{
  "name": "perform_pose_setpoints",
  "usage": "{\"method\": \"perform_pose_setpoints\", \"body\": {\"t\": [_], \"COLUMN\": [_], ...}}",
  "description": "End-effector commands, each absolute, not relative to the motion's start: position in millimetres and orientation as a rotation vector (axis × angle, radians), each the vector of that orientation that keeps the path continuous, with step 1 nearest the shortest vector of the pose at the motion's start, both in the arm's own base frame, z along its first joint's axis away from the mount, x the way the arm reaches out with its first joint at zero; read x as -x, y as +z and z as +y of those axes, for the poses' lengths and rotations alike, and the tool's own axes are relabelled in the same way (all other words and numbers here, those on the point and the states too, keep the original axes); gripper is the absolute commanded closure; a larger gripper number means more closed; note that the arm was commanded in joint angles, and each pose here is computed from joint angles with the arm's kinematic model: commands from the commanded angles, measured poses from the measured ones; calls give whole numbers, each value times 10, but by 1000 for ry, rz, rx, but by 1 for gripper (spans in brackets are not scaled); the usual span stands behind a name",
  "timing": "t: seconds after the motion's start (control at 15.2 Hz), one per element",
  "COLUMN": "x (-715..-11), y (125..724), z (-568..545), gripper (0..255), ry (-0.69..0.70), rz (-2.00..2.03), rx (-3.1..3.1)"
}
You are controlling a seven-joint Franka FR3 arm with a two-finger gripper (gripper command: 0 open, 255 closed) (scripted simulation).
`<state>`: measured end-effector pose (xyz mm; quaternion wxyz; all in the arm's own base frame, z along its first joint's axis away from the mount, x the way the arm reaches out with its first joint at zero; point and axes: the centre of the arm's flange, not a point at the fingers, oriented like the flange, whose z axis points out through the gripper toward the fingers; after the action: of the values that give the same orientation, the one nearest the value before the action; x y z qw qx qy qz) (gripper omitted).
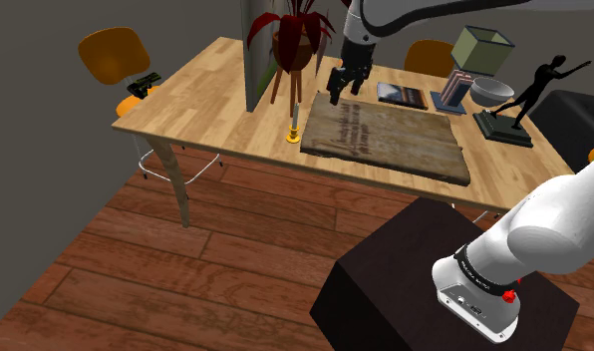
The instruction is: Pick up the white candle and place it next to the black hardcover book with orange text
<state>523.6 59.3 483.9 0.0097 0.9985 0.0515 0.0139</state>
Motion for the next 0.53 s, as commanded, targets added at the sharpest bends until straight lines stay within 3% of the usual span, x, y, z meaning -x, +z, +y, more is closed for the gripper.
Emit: {"method": "perform_pose_setpoints", "body": {"t": [0.0, 0.46], "x": [-5470, -6275], "y": [4730, 4371], "z": [684, 922], "gripper": [0, 0], "ry": [47, 55], "rz": [157, 145], "rx": [-3122, -3135]}}
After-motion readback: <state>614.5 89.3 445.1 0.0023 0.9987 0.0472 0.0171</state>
